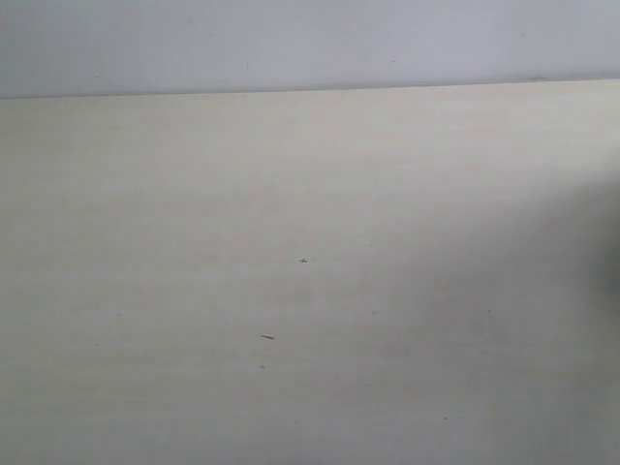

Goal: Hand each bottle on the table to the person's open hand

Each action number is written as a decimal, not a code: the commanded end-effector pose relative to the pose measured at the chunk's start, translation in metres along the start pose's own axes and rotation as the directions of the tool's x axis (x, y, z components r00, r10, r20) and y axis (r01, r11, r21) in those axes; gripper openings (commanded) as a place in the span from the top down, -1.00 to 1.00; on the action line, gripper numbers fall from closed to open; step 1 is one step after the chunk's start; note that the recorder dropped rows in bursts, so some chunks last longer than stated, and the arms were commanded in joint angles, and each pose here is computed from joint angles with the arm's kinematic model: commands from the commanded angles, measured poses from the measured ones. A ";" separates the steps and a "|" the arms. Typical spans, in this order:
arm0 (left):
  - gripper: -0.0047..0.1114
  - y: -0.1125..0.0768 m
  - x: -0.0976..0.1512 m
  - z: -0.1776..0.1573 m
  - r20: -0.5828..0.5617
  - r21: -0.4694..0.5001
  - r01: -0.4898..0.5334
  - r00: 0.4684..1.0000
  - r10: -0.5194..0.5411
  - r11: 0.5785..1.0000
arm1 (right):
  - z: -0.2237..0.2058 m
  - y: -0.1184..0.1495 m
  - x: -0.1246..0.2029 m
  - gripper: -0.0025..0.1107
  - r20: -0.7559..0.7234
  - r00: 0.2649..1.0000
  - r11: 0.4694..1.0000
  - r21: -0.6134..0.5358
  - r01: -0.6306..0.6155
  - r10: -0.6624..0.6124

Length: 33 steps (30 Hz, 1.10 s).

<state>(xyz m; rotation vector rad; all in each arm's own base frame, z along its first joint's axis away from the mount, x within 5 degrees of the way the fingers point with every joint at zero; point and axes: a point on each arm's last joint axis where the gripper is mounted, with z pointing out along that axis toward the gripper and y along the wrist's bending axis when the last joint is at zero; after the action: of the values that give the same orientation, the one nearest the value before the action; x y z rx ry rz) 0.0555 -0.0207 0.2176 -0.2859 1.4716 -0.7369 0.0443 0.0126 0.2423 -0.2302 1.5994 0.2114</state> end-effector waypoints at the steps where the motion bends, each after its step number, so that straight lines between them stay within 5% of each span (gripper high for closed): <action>1: 0.92 0.006 -0.003 -0.001 0.055 -0.049 0.194 0.980 -0.191 0.980 | 0.000 0.000 0.001 0.96 0.003 1.000 1.000 0.002 0.000 0.000; 5: 0.92 0.005 -0.004 -0.001 0.055 -0.046 0.134 0.990 -0.132 0.990 | 0.000 0.000 0.001 0.96 0.003 1.000 1.000 0.002 0.000 0.000; 7: 0.92 0.006 -0.006 -0.001 0.064 -0.068 -0.106 0.992 0.110 0.992 | 0.000 0.000 0.001 0.96 0.003 1.000 1.000 0.002 0.000 0.000; 8: 0.92 0.008 -0.007 -0.001 0.068 -0.104 -0.241 0.966 0.248 0.965 | 0.000 0.000 0.001 0.96 0.003 1.000 1.000 0.002 0.000 0.000; 13: 0.92 0.019 -0.004 -0.003 -0.055 -0.198 -0.498 0.865 0.498 0.844 | 0.000 0.000 0.001 0.96 0.003 1.000 1.000 0.002 0.000 0.000; 21: 0.92 0.024 0.001 -0.006 -0.131 -0.226 -0.538 0.843 0.522 0.812 | 0.000 0.000 0.001 0.96 0.003 1.000 1.000 0.002 0.000 0.000; 33: 0.92 0.024 0.001 -0.006 -0.123 -0.230 -0.511 0.859 0.496 0.828 | 0.000 0.000 0.001 0.96 0.003 1.000 1.000 0.002 0.000 0.000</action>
<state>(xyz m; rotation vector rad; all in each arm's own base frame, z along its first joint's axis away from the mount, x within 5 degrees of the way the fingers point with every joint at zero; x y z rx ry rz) 0.0570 -0.0012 0.2014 -0.0455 1.6151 -0.1120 0.0443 0.0126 0.2423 -0.2302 1.5994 0.2114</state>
